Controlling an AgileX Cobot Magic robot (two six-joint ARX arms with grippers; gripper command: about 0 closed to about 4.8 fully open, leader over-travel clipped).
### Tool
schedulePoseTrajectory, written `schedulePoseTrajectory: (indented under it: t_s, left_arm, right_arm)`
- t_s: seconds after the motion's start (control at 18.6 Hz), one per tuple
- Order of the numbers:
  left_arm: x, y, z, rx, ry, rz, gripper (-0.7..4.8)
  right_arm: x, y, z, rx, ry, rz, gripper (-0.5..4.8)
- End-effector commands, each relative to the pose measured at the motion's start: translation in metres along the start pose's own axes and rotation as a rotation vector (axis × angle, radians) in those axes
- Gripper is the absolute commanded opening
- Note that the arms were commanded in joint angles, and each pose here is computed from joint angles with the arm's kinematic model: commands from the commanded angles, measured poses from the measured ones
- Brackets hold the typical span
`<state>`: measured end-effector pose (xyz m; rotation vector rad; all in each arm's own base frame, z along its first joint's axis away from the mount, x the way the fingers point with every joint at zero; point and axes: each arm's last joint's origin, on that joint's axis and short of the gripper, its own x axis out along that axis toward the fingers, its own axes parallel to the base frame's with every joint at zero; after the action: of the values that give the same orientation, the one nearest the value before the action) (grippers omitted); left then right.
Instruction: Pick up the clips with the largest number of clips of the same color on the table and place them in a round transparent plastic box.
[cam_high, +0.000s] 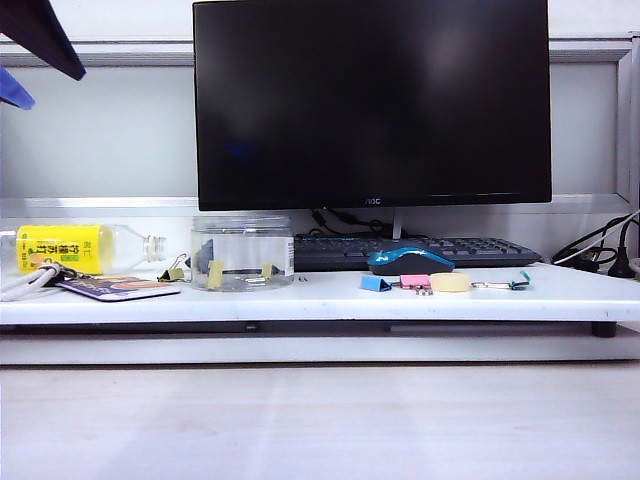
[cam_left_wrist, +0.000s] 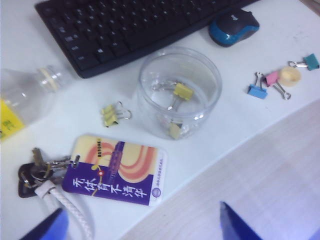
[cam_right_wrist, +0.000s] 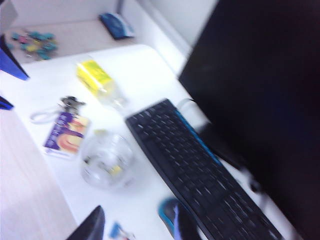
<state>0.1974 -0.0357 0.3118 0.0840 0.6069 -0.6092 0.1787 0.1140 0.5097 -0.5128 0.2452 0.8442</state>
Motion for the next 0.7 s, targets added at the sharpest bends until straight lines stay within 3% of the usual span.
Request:
schedulePoseTrajectory:
  t_s: [0.05, 0.32, 0.48, 0.7]
  left_arm:
    - [0.0, -0.002, 0.002, 0.007, -0.019, -0.027, 4.04]
    - [0.001, -0.004, 0.002, 0.01, -0.018, -0.045, 4.04]
    - [0.003, -0.007, 0.001, 0.026, -0.015, -0.071, 4.04]
    - [0.009, -0.009, -0.003, 0.123, 0.006, -0.086, 4.04]
  right_arm:
    - [-0.033, 0.009, -0.005, -0.003, 0.01, -0.069, 1.84]
    - [-0.084, 0.038, -0.037, 0.021, -0.026, -0.125, 1.79]
    - [-0.083, 0.053, -0.067, 0.051, -0.028, -0.12, 1.8]
    - [-0.064, 0.071, -0.106, 0.123, -0.088, -0.054, 1.8]
